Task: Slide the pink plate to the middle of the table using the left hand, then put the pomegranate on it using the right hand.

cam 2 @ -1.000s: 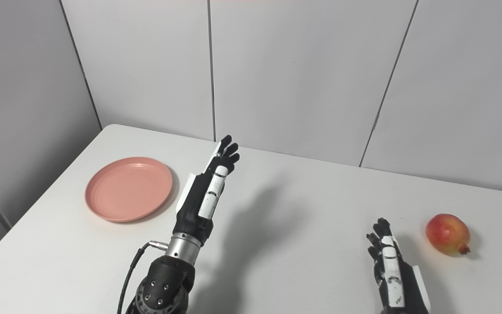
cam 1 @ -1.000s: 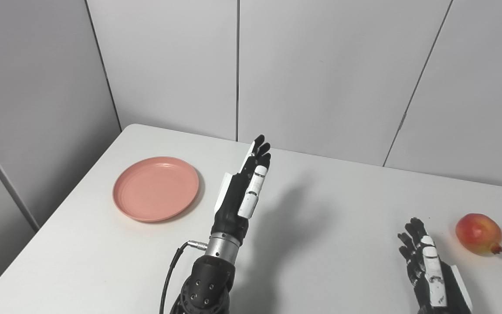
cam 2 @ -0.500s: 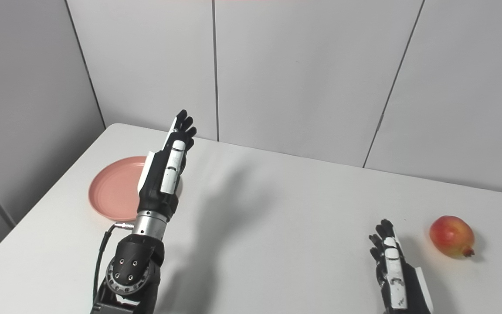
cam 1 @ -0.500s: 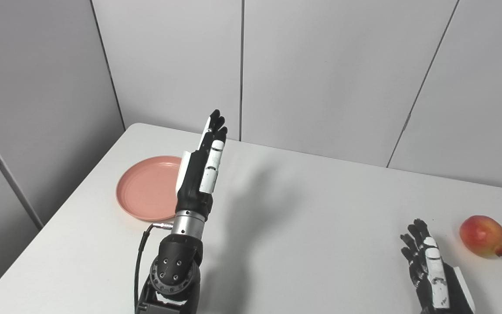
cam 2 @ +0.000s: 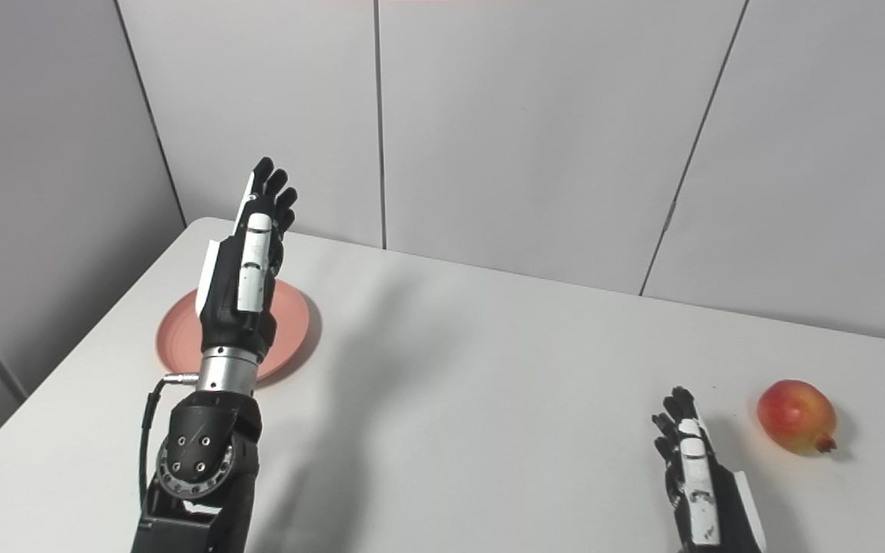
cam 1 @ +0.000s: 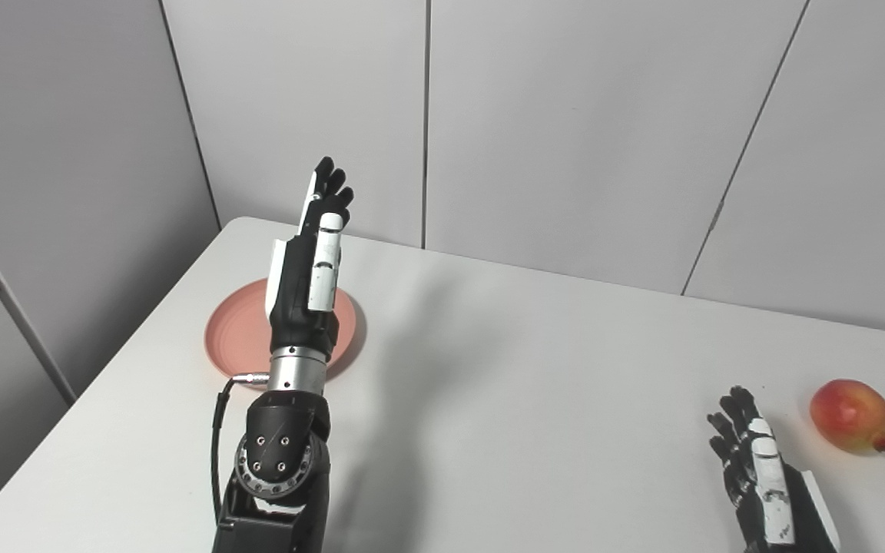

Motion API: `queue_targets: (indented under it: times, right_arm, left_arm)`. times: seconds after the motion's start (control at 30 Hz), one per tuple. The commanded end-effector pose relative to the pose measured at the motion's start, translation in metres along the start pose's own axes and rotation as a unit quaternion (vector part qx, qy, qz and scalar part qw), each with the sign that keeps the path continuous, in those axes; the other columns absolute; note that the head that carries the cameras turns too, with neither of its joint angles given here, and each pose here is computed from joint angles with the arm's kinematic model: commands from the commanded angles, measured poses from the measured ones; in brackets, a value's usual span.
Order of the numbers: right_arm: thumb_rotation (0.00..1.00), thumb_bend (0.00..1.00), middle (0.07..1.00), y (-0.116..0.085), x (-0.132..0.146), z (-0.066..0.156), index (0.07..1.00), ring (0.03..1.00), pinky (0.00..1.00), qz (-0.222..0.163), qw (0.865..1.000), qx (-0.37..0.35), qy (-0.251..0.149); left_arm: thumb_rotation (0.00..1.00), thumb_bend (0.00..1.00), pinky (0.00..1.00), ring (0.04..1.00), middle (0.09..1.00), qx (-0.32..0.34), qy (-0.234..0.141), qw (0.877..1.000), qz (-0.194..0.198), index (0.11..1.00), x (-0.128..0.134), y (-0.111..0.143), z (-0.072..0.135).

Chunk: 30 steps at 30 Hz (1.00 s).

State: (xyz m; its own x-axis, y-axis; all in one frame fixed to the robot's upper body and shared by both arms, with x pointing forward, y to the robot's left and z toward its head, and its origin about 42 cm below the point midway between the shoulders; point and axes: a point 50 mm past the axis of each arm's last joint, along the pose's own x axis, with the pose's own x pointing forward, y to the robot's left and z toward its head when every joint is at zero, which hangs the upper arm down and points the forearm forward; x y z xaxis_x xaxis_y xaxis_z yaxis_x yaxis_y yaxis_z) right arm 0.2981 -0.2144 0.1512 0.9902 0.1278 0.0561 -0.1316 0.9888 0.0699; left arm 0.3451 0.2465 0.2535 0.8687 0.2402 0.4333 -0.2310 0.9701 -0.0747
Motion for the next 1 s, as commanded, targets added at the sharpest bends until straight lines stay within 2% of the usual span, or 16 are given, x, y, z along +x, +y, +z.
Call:
queue_targets:
  times: [0.0, 0.4, 0.77, 0.97]
  right_arm:
    - [1.00, 0.20, 0.978, 0.000, 0.005, 0.016, 0.972, 0.973, 1.00, 0.006, 0.999, -0.009, -0.047]
    - [1.00, 0.20, 0.984, -0.002, 0.005, 0.016, 0.978, 0.981, 1.00, 0.007, 0.999, -0.007, -0.043]
    - [1.00, 0.19, 0.986, -0.003, 0.004, 0.017, 0.981, 0.983, 1.00, 0.007, 0.999, -0.004, -0.044]
    - [1.00, 0.19, 0.987, -0.004, 0.004, 0.016, 0.982, 0.983, 1.00, 0.006, 0.999, -0.007, -0.045]
  left_arm:
    - [1.00, 0.49, 0.98, 0.960, 0.974, 0.002, -0.052, 0.999, 0.012, 0.962, 0.017, 0.009, 0.018]
    - [1.00, 0.49, 0.97, 0.951, 0.967, 0.011, -0.062, 0.995, 0.079, 0.950, 0.028, 0.047, 0.019]
    - [1.00, 0.49, 0.96, 0.947, 0.966, 0.012, -0.057, 0.992, 0.116, 0.945, 0.029, 0.070, 0.013]
    - [1.00, 0.47, 0.98, 0.969, 0.984, -0.015, -0.054, 0.991, 0.123, 0.961, 0.026, 0.081, 0.007]
